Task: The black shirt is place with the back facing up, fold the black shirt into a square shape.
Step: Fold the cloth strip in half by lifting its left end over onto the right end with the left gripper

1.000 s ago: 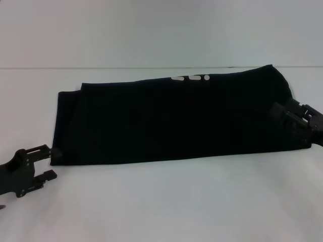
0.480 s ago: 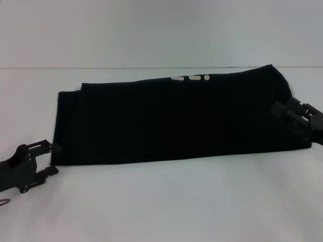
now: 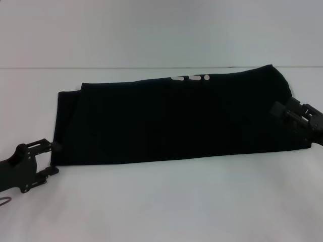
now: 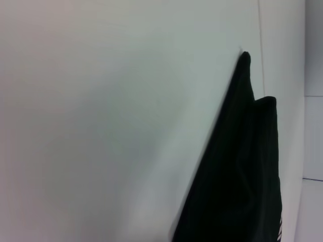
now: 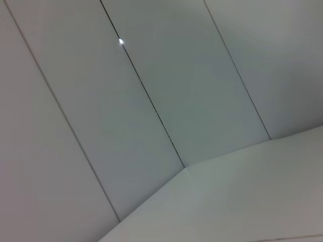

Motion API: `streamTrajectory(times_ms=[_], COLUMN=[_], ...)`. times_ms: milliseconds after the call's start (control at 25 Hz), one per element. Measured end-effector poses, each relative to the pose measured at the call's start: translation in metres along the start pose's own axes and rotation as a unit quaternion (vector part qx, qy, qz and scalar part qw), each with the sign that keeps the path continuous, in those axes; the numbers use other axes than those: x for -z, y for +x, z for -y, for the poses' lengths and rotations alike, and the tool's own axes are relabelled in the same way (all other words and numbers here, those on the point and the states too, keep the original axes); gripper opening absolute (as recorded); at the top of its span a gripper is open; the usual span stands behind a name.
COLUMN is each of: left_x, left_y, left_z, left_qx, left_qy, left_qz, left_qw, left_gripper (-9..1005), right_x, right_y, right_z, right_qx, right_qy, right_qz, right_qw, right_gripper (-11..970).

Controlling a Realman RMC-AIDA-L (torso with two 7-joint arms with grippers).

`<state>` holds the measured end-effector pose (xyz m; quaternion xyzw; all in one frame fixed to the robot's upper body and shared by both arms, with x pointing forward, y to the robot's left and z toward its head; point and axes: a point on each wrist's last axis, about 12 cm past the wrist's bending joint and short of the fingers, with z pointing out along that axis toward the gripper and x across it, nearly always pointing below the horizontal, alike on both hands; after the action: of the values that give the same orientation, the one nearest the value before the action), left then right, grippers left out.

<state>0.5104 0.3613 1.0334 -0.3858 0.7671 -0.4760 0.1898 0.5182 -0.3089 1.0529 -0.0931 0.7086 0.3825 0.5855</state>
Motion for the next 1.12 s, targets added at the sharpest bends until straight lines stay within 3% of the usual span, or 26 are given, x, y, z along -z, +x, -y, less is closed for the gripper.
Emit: streamTrajectory(times_ms=[320,920,1120], left_x=[-0.007,-0.056,-0.056], left_y=[0.002,0.006,0.005], left_z=[-0.001,0.034,0.038], left_qx=[0.012,-0.023,-0.035], left_qy=[-0.006,-0.009,-0.002], left_qz=[-0.002,-0.021,-0.019], left_qw=[1.0,0.999,0.999], left_gripper=[674,668,653], right_x=[-0.001,-0.003,-0.003], right_y=[-0.001,0.0,0.0], right_z=[0.0,0.001,0.001], right_qx=[0.0,-0.003,-0.005], right_qy=[0.0,0.006,0.004], right_qz=[0.002,-0.002,-0.001], right_qw=[1.0,1.0,1.0], right_gripper=[730,728,728])
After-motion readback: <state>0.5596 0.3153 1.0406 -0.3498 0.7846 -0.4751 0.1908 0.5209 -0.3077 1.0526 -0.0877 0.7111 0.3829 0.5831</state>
